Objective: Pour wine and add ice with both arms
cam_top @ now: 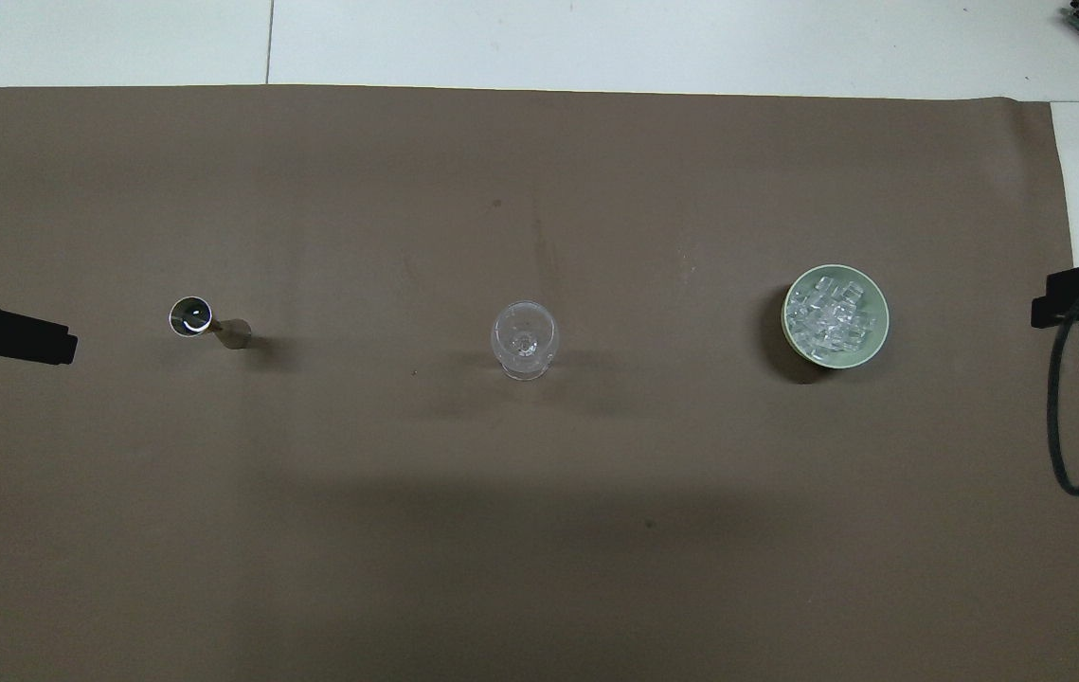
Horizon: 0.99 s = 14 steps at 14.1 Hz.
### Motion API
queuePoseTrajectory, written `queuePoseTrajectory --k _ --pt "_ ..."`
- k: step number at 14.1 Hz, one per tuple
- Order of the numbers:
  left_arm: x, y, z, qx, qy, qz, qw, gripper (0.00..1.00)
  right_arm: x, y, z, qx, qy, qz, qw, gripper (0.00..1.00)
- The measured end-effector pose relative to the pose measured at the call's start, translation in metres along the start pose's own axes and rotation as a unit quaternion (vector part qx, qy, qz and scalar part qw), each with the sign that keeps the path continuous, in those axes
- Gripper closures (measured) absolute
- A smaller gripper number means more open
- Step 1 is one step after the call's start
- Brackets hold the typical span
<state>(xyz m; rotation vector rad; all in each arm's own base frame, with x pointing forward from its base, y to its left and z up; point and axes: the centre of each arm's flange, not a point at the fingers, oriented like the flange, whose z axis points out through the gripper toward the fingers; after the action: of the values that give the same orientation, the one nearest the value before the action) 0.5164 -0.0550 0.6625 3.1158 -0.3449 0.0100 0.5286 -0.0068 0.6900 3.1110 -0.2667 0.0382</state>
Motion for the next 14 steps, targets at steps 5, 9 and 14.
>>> queuePoseTrajectory --k 5,9,14 --pt "-0.0003 -0.0055 -0.0006 0.000 0.003 -0.005 1.000 0.00 0.0000 0.0000 0.0000 0.000 0.000 0.000 1.000 0.00" --pt "-0.0006 -0.0085 -0.0007 0.000 0.003 -0.012 1.000 0.00 0.0000 -0.0001 0.0000 0.000 0.000 0.000 1.000 0.00" --pt "0.0026 -0.0053 -0.0030 -0.015 0.017 -0.067 0.998 0.00 0.0000 -0.0001 0.0000 0.000 0.000 0.000 1.000 0.00"
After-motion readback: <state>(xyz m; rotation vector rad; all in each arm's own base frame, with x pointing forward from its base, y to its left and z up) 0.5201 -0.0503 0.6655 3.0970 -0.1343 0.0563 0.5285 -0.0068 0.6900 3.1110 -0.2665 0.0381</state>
